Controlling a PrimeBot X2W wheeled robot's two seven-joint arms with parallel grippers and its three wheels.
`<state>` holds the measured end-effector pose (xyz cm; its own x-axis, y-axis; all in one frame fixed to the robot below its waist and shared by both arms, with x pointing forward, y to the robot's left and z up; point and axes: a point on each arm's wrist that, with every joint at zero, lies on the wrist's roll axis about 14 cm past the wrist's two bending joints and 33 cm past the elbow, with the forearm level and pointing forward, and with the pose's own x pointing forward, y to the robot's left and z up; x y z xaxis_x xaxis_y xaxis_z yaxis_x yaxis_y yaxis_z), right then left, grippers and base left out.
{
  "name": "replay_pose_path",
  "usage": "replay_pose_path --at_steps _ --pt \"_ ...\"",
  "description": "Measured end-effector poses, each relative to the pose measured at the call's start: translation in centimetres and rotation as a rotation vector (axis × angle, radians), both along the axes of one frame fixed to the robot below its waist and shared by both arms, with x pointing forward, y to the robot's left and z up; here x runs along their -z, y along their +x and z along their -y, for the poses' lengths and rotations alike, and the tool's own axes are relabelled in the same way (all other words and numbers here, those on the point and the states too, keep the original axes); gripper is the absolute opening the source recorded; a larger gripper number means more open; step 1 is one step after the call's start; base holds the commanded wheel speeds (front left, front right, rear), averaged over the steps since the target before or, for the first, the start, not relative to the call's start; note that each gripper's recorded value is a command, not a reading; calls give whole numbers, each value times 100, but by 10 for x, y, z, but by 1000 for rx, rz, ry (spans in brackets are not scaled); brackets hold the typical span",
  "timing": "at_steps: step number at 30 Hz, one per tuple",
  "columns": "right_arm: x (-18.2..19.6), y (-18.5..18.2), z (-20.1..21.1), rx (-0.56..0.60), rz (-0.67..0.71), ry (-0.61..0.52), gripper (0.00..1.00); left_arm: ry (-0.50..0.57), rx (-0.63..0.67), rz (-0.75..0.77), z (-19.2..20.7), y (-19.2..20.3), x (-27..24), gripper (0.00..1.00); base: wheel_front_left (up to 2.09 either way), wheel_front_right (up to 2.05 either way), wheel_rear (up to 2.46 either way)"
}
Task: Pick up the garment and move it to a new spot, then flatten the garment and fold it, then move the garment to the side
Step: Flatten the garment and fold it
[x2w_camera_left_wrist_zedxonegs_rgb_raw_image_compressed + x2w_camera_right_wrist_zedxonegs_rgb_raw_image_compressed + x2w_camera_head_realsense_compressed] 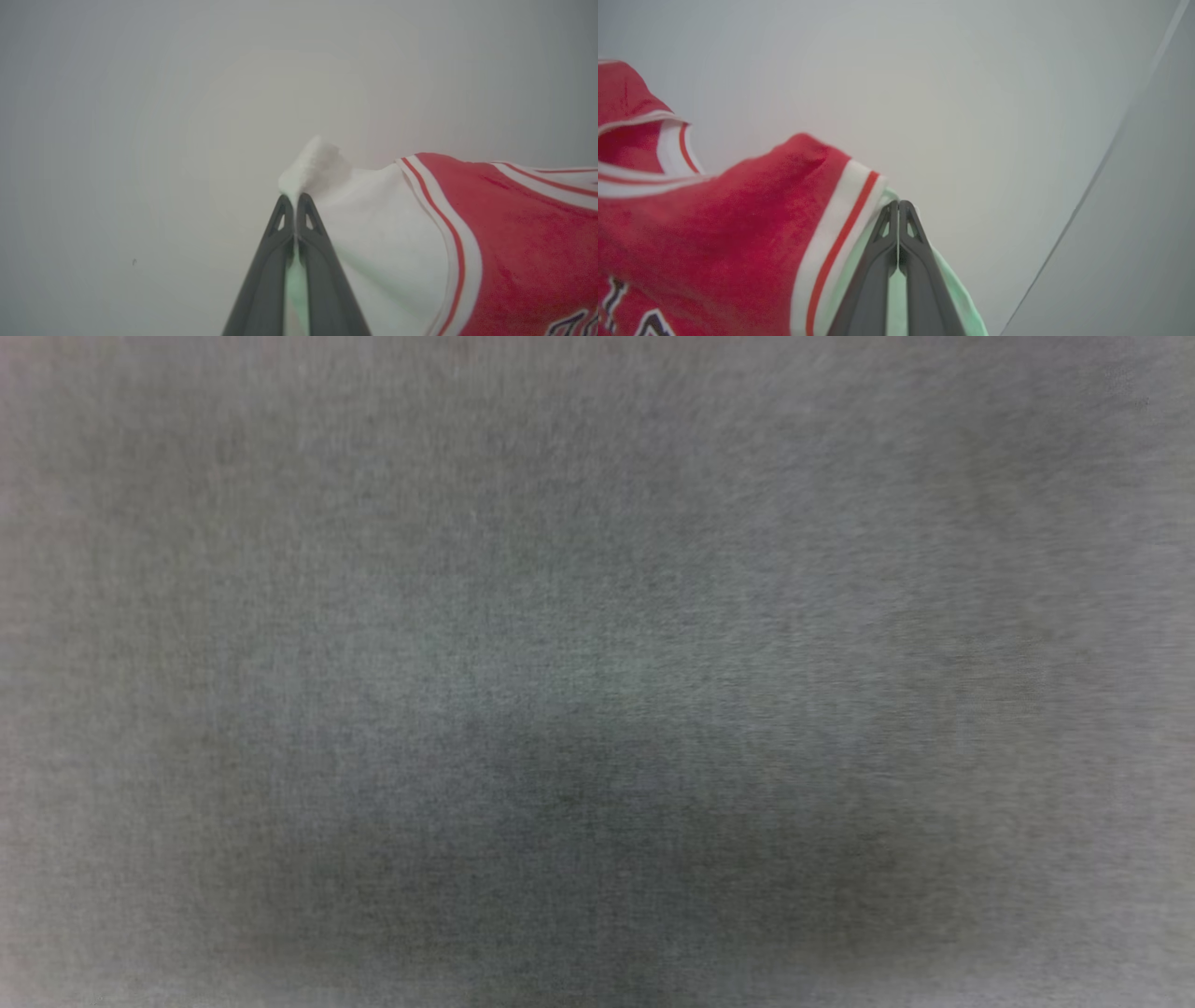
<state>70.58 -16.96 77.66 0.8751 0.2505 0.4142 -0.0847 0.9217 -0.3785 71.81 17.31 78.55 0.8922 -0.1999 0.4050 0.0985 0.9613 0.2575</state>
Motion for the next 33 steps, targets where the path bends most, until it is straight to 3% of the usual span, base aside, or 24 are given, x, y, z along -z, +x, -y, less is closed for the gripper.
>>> replay_pose_path --at_steps 7,15,23,33 --pt "123 30 -50 -88 -160 -1 0 14 -7 -213 -14 25 124 0 0 0 0" --pt "173 7 -65 -136 -284 64 0 -17 -34 -372 -38 -10 191 0 0 0 0" --pt "219 -58 -42 -134 -480 143 0 -67 -58 -508 -60 -88 237 0 0 0 0" --pt "258 -181 0 -130 -660 241 0 -173 -39 -594 -67 -203 278 0 0 0 0"
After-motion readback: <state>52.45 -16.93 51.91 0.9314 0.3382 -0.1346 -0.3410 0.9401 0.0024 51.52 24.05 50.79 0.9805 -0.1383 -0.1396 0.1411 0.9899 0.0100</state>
